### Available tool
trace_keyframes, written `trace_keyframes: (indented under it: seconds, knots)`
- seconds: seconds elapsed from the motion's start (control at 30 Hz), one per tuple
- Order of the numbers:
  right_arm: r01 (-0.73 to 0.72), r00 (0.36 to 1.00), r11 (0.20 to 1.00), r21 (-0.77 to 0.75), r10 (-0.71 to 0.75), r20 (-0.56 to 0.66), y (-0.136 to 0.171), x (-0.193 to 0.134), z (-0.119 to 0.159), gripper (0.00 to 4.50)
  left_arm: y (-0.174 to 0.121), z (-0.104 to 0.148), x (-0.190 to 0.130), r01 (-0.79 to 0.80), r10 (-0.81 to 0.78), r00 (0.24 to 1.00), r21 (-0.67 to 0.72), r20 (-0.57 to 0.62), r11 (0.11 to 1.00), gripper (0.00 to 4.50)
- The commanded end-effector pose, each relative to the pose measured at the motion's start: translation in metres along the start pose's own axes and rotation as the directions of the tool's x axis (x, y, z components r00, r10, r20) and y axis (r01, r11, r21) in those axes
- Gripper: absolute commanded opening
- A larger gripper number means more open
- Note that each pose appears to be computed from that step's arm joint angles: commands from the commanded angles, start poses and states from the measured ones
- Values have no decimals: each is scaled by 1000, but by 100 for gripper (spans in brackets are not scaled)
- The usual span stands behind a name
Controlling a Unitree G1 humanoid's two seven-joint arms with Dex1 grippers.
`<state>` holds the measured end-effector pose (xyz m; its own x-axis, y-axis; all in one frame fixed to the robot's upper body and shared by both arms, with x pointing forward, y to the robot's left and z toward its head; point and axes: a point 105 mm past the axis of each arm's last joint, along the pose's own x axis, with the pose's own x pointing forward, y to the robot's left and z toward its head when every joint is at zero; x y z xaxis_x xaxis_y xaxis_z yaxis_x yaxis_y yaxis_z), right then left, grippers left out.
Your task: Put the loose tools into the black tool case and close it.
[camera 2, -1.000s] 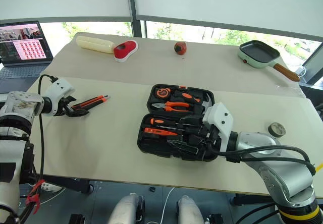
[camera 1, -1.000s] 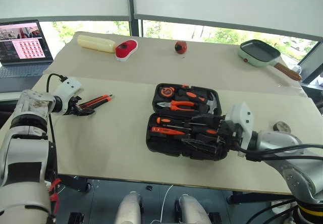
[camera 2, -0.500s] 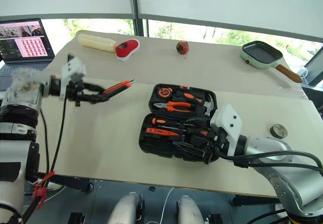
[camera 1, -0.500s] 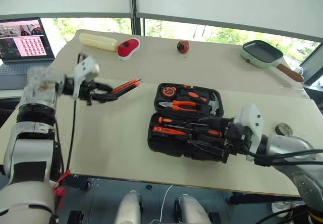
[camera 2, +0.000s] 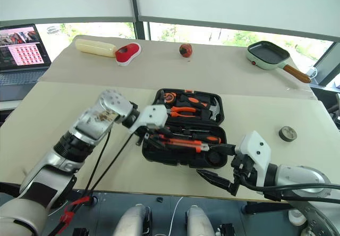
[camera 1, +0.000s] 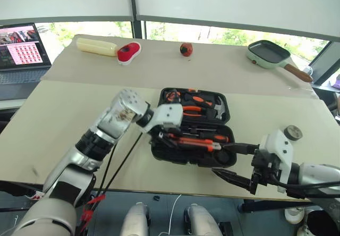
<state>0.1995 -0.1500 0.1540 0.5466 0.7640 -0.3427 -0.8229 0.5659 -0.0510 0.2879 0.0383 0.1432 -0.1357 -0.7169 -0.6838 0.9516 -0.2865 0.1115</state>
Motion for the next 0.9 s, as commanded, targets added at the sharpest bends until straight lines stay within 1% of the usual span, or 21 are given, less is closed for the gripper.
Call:
trace_keyframes:
  seconds: [0.03,0.13,0.2,0.33,0.5,0.57,0.6,0.73,0.9]
  knots:
    - [35,999,999,-31,-34,38,5,-4,8,450,-6,1,7,-10,10,998,-7,-68,1000,173]
    - [53,997,998,-19,-52,51,7,-5,8,450,5,-5,12,-79,77,991,-7,-112,997,173]
    - [58,997,998,-16,-57,54,9,-5,8,450,0,-8,11,-39,38,991,-7,-129,999,173]
    - [71,996,997,-19,-70,57,8,-6,8,450,7,-21,6,-77,79,979,19,-190,997,173]
    - [78,995,997,-20,-77,57,7,-6,8,450,8,-27,6,-88,85,977,-5,-197,996,173]
    - [78,995,997,-20,-77,57,7,-5,8,450,6,-21,8,-66,56,986,-62,-158,996,173]
    - [78,995,997,-20,-76,58,7,-5,8,450,5,-18,8,-56,46,988,-67,-148,996,173]
    - [73,996,997,-18,-72,59,7,-3,8,450,10,-24,10,-73,67,980,-23,-189,997,173]
    - [65,996,998,-19,-64,61,9,-1,8,450,11,-28,13,-64,62,979,-7,-195,998,173]
